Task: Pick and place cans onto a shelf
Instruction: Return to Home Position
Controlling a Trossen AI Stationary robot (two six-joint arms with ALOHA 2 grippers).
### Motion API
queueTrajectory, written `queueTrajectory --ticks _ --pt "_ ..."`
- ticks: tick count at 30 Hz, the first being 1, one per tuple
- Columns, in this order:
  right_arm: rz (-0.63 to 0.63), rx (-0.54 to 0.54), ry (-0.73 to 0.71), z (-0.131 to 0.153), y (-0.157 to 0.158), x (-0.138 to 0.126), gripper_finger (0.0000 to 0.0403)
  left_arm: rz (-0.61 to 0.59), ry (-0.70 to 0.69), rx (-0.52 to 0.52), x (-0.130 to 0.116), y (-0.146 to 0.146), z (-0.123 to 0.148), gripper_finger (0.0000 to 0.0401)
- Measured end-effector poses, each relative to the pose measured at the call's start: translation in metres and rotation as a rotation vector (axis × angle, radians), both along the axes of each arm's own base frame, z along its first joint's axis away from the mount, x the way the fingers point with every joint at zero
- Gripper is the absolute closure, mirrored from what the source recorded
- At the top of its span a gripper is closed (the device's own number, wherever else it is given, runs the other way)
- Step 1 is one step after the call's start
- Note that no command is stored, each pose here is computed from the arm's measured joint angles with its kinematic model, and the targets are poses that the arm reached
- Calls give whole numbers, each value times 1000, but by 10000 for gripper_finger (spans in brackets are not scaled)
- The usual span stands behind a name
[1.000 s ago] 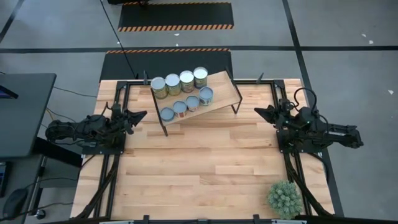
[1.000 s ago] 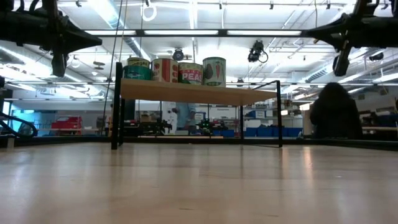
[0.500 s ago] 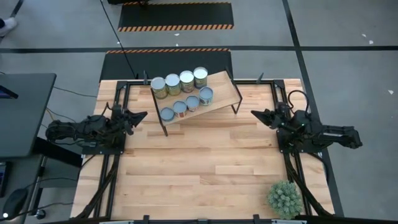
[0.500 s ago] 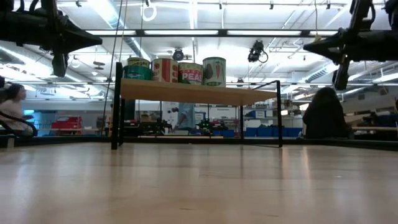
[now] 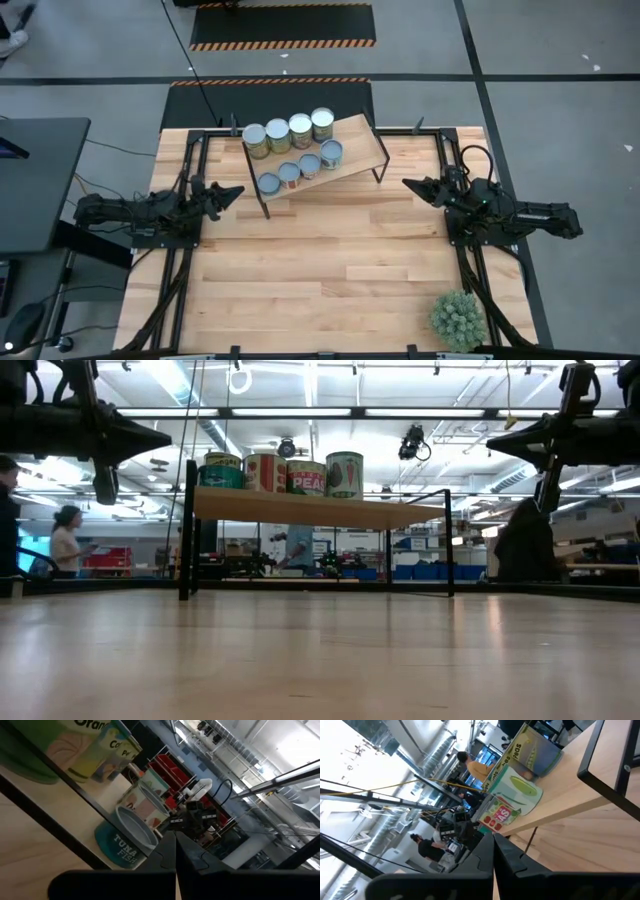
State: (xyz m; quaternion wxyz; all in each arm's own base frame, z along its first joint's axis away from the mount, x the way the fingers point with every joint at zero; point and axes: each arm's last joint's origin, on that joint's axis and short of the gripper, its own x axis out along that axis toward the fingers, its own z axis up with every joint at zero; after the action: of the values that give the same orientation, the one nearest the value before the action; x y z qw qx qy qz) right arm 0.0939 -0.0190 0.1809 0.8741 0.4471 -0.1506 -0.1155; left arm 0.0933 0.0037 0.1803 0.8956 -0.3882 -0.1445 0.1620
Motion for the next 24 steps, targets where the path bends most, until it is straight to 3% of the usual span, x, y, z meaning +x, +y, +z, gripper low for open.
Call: queueTrajectory --ticks 9,14,17,21,24 --pt "-64 -50 42 -2 -2 0 394 26 88 56 1 0 -6 395" --pt "-107 -170 150 -7 -2 0 384 43 162 189 1 0 -7 383" --pt "-119 -371 263 -10 -2 1 382 63 247 372 1 0 -7 381" --pt "-152 -855 457 -11 -2 2 381 100 382 690 1 1 -7 380" --pt "-172 -1090 547 -12 -2 2 381 123 424 813 1 1 -5 379"
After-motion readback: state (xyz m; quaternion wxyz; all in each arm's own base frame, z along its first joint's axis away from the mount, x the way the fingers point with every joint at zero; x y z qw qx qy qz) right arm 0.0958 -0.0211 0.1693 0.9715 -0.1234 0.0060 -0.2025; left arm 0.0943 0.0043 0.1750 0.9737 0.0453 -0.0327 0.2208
